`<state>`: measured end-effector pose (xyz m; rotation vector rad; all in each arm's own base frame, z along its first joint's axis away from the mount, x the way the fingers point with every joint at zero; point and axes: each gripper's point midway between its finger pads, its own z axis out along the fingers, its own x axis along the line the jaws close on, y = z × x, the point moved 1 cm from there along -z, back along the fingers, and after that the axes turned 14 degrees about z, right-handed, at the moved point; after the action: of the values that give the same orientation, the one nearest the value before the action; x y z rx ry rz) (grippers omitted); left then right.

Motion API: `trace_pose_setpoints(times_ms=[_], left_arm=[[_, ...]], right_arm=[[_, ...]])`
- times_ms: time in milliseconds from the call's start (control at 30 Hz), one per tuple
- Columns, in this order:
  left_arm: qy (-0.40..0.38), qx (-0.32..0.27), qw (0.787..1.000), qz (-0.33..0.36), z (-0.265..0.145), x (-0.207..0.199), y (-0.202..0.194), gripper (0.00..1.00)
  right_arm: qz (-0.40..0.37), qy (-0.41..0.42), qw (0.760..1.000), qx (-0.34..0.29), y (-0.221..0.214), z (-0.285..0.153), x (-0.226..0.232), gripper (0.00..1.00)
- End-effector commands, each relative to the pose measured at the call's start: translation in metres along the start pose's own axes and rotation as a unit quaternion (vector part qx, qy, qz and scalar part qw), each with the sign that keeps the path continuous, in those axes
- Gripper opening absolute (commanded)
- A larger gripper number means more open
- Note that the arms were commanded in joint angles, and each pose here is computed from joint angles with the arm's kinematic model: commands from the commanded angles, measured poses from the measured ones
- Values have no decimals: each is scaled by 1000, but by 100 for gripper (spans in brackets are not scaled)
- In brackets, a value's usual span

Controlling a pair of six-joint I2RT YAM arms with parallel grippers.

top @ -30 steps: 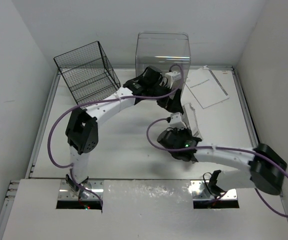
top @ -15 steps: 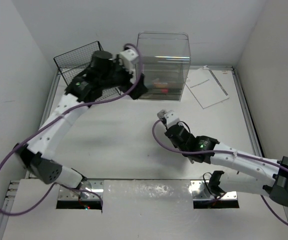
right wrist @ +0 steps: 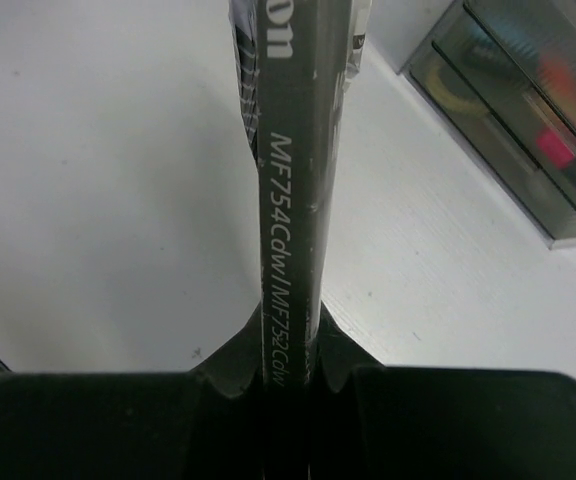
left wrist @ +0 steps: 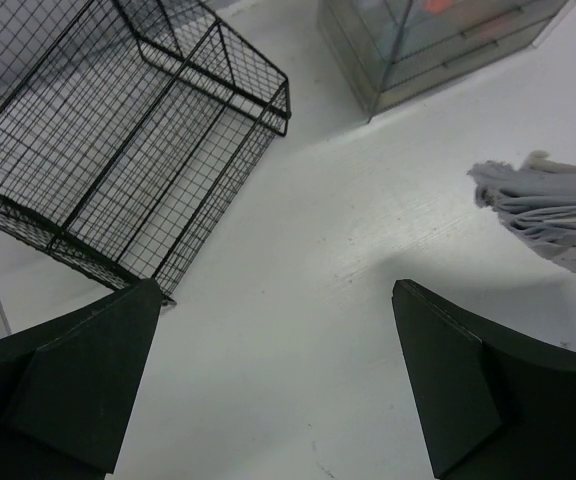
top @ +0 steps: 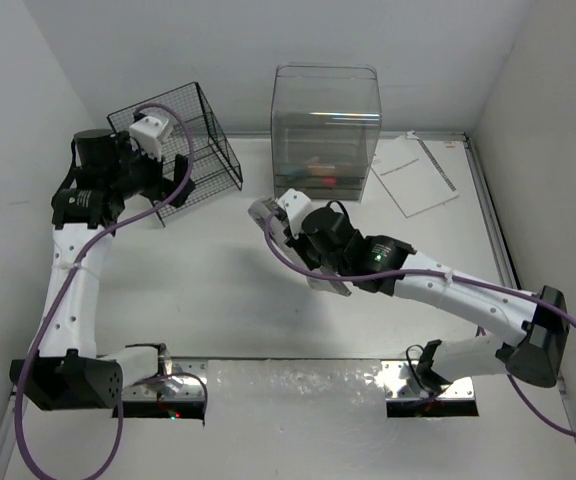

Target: Organize the desk

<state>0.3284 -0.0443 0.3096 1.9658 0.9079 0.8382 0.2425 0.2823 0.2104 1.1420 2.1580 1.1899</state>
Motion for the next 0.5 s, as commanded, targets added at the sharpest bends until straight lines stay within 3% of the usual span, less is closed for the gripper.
trace_pose_setpoints(times_ms=[0, 267, 333, 367, 467], left_arm=[[-5, -63, 996, 61, -29, -7, 32, 100], [-66, -80, 994, 29, -32, -32, 35, 100], [-91, -84, 992, 21, -33, -42, 35, 100], [-104, -83, 991, 15, -32, -46, 33, 100], [-161, -84, 983, -4, -35, -67, 28, 100]], right_arm=[[4, 50, 994, -95, 61, -13, 20, 0], [72, 0, 983, -171, 99, -1, 15, 0], [52, -23, 982, -182, 97, 6, 26, 0], [40, -87, 979, -183, 90, 11, 16, 0], [-5, -168, 960, -225, 94, 10, 31, 0]])
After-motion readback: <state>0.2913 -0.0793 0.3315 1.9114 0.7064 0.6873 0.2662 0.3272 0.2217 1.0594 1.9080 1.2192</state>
